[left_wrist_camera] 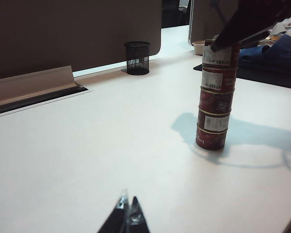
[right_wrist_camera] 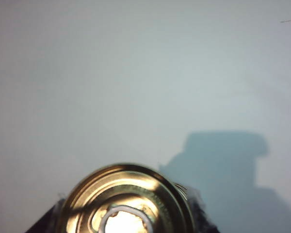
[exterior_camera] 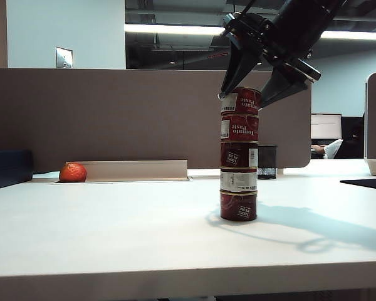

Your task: Take a can of tomato sauce from the stacked ones and place it on the table.

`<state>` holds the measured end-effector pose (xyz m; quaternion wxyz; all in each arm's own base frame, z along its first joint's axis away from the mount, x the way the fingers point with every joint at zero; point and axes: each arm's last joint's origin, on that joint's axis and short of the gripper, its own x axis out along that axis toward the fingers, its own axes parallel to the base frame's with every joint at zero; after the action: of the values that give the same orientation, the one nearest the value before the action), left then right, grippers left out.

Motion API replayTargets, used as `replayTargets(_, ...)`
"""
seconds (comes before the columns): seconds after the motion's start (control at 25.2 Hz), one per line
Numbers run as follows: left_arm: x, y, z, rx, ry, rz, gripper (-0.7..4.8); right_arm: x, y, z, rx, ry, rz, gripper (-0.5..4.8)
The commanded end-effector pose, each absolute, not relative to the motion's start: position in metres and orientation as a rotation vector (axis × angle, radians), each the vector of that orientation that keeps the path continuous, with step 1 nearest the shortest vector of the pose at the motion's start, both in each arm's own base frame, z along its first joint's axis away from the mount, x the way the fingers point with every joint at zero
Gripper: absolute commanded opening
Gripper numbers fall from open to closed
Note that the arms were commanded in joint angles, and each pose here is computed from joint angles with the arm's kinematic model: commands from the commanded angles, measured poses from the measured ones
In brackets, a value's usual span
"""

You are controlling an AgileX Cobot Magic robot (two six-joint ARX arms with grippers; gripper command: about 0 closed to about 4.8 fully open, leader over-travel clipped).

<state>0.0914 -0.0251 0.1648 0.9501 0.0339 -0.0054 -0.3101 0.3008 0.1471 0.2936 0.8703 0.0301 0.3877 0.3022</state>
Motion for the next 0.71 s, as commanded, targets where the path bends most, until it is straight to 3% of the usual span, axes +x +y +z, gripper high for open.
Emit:
replayTargets(0.04, 0.091, -0.025, 0.167, 0.068, -0.022, -0.633, -0.06, 0.301, 0.148, 0.297, 0.062, 0.795, 0.639, 2.60)
replayTargets(0.71, 0.091, -0.025, 0.167, 0.068, -0.021, -0.633, -0.06, 0.291, 0.143, 0.318, 0.061, 0.716, 0.648, 2.60)
